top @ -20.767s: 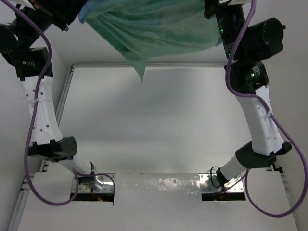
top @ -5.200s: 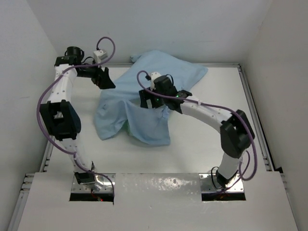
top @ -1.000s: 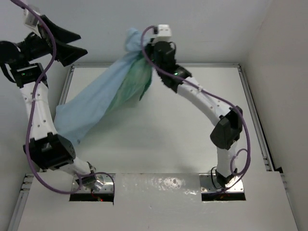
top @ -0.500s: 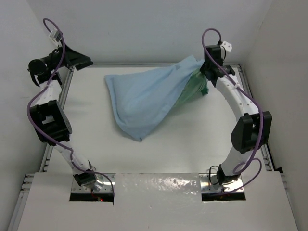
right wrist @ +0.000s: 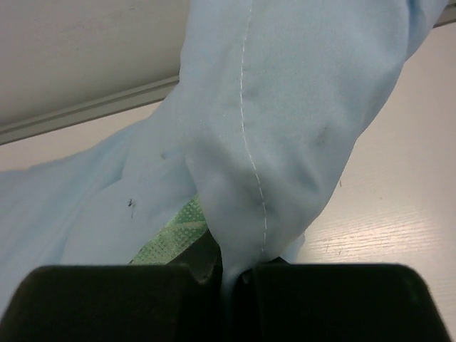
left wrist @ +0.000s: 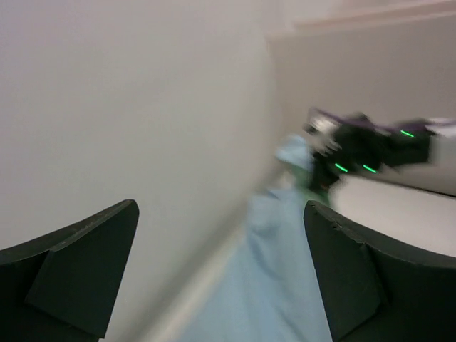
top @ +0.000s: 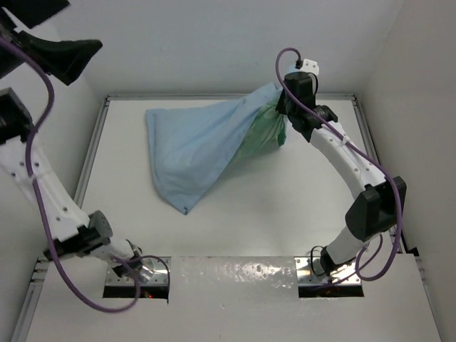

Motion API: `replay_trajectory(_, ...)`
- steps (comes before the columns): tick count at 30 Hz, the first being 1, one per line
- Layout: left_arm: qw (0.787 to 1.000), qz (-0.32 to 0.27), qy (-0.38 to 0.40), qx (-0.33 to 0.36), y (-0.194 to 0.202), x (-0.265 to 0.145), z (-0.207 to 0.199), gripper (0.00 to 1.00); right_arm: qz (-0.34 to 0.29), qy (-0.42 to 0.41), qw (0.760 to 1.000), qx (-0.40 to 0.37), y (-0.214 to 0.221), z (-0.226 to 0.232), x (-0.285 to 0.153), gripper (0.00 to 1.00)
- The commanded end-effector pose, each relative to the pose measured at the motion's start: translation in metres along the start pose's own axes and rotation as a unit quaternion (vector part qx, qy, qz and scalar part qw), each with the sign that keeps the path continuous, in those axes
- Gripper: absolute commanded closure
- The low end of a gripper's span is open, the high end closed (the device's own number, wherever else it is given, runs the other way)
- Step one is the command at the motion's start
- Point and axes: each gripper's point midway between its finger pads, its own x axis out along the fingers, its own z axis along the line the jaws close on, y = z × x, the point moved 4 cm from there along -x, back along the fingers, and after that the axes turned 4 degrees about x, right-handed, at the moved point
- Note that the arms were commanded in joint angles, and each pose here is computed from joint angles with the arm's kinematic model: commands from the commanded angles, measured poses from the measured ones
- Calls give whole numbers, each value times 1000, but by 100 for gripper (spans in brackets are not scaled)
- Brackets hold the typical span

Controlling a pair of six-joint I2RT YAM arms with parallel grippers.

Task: Put the pillow into the pillowcase

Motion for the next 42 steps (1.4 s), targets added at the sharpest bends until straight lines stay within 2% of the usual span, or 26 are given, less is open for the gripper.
replay_trajectory(1, 961, -15, -256, 99, 8, -27, 81, 0, -62, -41, 997, 0, -43, 23, -25, 100)
replay_trajectory(2, 946, 6, -309, 93, 28, -20, 85, 0, -62, -43, 997, -5, -44, 25, -27, 100)
replay_trajectory(3, 913, 22, -386, 133, 34, -28, 104, 0, -63, -44, 997, -8, -43, 27, -30, 100)
replay_trajectory(4, 851, 61, -489, 183, 42, -55, 130, 0, -64, -43, 997, -9, -44, 28, -31, 100)
replay_trajectory(5, 830, 89, -518, 187, 58, -65, 144, 0, -64, -44, 997, -10, -44, 29, -33, 100)
replay_trajectory(6, 805, 145, -548, 174, 93, -76, 155, 0, -65, -46, 997, -10, -44, 31, -34, 100)
replay_trajectory(7, 787, 216, -543, 201, 116, -82, 159, 0, -66, -45, 997, -8, -44, 31, -35, 100)
replay_trajectory(8, 788, 295, -513, 169, 168, -80, 152, 0, -66, -46, 997, -7, -45, 31, -35, 100)
replay_trajectory(9, 797, 338, -475, 157, 196, -77, 144, 0, -66, -44, 997, -7, -45, 31, -35, 100)
replay_trajectory(10, 803, 393, -418, 161, 226, -75, 133, 0, -67, -37, 997, -8, -45, 30, -34, 100)
replay_trajectory(11, 814, 458, -339, 115, 278, -71, 103, 0, -67, -34, 997, -10, -45, 29, -33, 100)
replay_trajectory(14, 822, 536, -184, 51, 356, -63, 35, 0, -61, -5, 998, -18, -45, 26, -24, 100)
replay_trajectory(15, 833, 537, -127, 45, 371, -42, 8, 0, -67, 2, 998, -15, -53, 28, -23, 100)
replay_trajectory(17, 820, 566, -64, 47, 405, -32, -41, 0, -54, 38, 997, -26, -44, 23, -10, 100)
replay_trajectory(18, 802, 586, -51, 101, 412, -12, -70, 0, -56, 42, 997, -27, -49, 25, -9, 100)
replay_trajectory(19, 800, 576, -71, 152, 403, -10, -84, 0, -48, 50, 997, -33, -43, 25, 0, 100)
replay_trajectory(20, 806, 553, -57, 205, 420, 6, -116, 0, -45, 48, 997, -33, -43, 27, 3, 100)
replay_trajectory(22, 806, 526, -115, 245, 401, 2, -117, 0, -44, 42, 998, -31, -44, 31, 6, 100)
replay_trajectory(26, 844, 475, -193, 159, 347, 22, -97, 0, -36, 22, 999, -30, -39, 35, 6, 100)
replay_trajectory(29, 870, 446, -190, 96, 307, 28, -102, 0, -39, 18, 999, -28, -39, 34, 5, 100)
replay_trajectory(30, 886, 428, -159, 74, 300, 34, -112, 0, -37, 18, 999, -30, -35, 34, 7, 100)
replay_trajectory(33, 912, 407, -23, 55, 295, 42, -148, 15, -34, 25, 999, -31, -29, 31, 10, 100)
replay_trajectory(36, 876, 481, 16, 41, 355, 31, -187, 18, -29, 27, 999, -28, -23, 29, 13, 100)
replay_trajectory(37, 847, 528, 40, 42, 393, 18, -207, 18, -29, 26, 999, -28, -23, 29, 12, 100)
replay_trajectory(39, 814, 576, 72, 33, 438, -4, -230, 17, -28, 28, 999, -36, -21, 27, 12, 100)
replay_trajectory(42, 796, 598, 84, 29, 468, -17, -241, 8, -27, 30, 998, -41, -19, 26, 12, 100)
